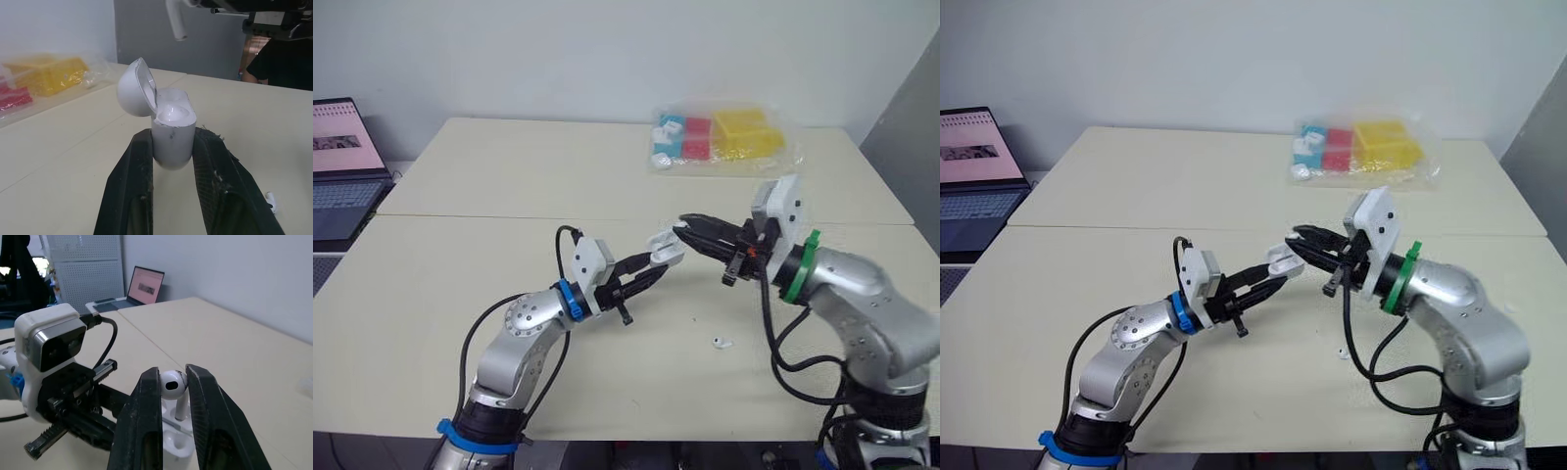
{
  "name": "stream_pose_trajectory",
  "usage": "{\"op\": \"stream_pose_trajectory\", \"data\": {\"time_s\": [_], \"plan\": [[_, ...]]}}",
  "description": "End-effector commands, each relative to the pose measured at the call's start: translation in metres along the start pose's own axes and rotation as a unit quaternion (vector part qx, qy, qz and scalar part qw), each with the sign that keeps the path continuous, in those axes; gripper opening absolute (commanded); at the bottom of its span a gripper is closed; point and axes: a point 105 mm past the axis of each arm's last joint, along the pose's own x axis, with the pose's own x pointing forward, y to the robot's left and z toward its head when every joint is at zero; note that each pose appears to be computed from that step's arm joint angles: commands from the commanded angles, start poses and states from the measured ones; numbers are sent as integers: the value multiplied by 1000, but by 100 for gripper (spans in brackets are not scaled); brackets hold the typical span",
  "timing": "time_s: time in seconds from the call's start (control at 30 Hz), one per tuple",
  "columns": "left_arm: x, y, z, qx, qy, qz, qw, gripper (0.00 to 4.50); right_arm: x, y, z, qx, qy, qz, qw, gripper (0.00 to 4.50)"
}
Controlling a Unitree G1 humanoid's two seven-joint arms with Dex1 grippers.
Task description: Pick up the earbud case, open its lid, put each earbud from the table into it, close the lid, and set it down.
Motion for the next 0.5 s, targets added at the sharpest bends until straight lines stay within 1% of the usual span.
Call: {"op": "stream_pose_trajectory", "data": {"time_s": [0.03,0.33,0.5], "plan": [[3,-4,18,20,-27,-14,999,77,2,2,11,-44,-35,-11,998,37],[3,-2,21,24,-29,-13,999,77,3,7,-6,-50,-16,-1,999,37],[3,-2,22,26,-30,-12,999,77,1,4,-16,-61,-5,-5,998,37]]}}
